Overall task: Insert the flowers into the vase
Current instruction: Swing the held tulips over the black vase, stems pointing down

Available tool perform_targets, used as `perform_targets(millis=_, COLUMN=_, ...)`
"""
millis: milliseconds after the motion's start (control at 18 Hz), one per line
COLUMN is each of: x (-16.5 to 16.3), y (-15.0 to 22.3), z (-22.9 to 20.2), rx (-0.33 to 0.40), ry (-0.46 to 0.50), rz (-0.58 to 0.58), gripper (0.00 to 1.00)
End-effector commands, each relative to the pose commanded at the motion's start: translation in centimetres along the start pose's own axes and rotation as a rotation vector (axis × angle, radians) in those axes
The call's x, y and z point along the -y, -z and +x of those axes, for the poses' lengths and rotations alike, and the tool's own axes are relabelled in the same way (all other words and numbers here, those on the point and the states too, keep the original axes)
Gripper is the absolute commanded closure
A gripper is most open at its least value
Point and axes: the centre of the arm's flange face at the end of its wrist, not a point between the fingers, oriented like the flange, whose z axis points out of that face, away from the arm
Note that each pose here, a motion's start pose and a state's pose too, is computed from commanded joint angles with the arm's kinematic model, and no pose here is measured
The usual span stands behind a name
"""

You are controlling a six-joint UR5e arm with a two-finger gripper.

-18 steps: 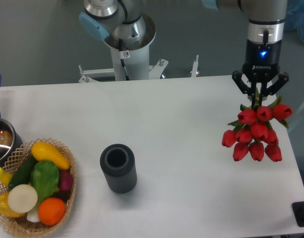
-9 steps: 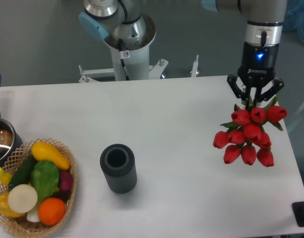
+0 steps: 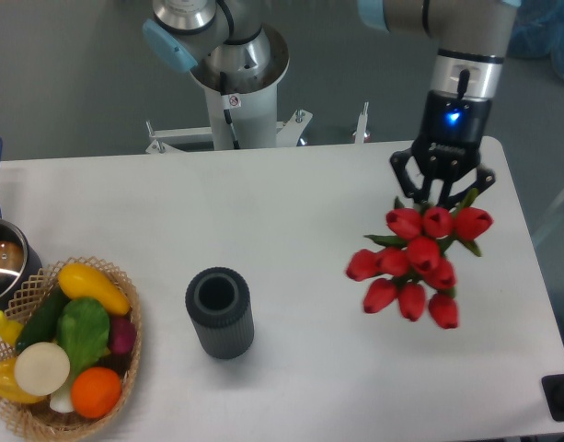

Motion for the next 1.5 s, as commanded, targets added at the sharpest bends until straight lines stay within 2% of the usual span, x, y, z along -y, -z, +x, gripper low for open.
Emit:
perform_targets(millis=389, x=3.2, y=-4.2, z=3.2, rx=-0.163, ry=-0.06, rz=0.189, gripper=0.82)
perform_targets(millis=667, x=3.7, y=-5.8, z=5.0, rx=-0.284, ry=-0.098, rz=0.368, gripper=0.82)
perform_targets(millis=1111, x=3.1, y=-8.2, z=8.1, rx=-0.357, ry=-0.219, rz=0.487, gripper=0.82)
perform_targets(millis=1333, x=3.7, y=-9.1, z=9.5, rx=-0.387, ry=-0.258, rz=0.532, gripper=0.82)
perform_targets(millis=1500, x=2.8, y=-10.1, z=10.5, rx=-0.408, ry=-0.258, rz=0.544, gripper=0.82)
